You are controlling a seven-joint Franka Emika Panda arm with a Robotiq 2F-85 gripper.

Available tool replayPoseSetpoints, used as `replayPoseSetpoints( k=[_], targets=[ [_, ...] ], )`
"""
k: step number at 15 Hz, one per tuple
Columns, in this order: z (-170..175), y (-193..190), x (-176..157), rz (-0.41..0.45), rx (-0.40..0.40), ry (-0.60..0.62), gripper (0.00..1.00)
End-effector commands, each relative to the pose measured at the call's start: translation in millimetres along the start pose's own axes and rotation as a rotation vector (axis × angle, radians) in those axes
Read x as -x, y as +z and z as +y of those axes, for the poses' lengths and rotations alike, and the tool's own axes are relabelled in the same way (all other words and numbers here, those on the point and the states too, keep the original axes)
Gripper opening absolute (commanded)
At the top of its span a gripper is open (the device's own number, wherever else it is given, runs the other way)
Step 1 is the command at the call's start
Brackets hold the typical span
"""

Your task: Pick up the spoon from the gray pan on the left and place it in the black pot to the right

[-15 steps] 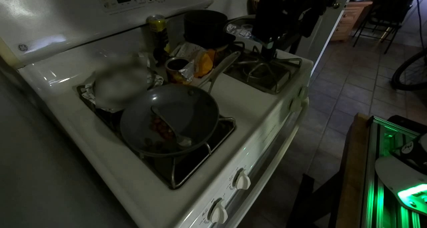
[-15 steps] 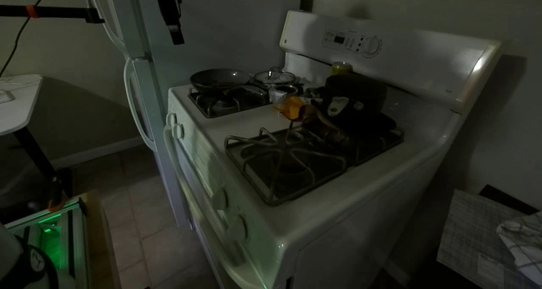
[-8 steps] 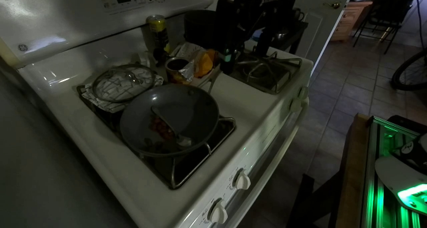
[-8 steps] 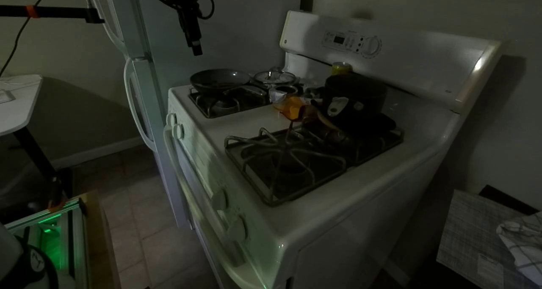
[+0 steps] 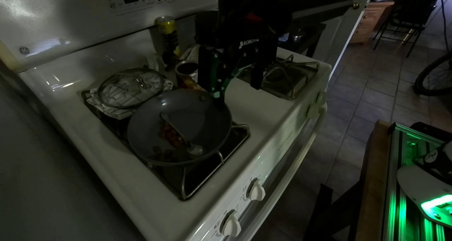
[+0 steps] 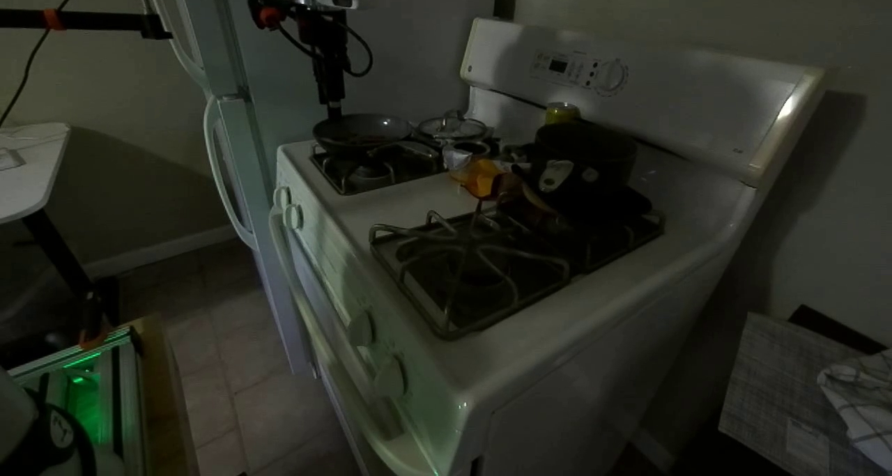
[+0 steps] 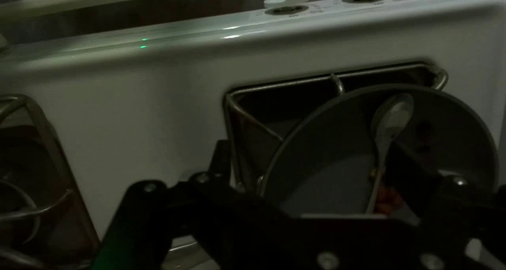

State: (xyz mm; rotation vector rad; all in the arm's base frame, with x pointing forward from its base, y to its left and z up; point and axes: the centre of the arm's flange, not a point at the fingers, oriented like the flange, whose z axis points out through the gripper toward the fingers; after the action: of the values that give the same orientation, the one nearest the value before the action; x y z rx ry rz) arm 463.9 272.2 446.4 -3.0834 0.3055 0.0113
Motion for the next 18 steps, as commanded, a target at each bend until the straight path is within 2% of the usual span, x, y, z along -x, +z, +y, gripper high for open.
replayPoseSetpoints(
  k=[1,5,8,9,14,16,18],
  targets=[
    [-7.2,10.1,-6.4,-0.002,-0.061,0.019,1.0],
    [-19.4,22.1,-29.0,0.027,-0.22,0.006,1.0],
    [-29.4,31.4,-42.4,0.044,-0.285,0.002,0.98],
    [-35.4,35.3,-44.0,0.061,-0.283,0.002,0.84],
    [-60.6,52.6,-48.8,0.092,-0.273,-0.02,0.64],
    [-67.0,59.7,-49.6,0.094,-0.257,-0.031,0.65],
    [-69.1,67.1,-52.1,0.1,-0.23,-0.037,0.71]
  ],
)
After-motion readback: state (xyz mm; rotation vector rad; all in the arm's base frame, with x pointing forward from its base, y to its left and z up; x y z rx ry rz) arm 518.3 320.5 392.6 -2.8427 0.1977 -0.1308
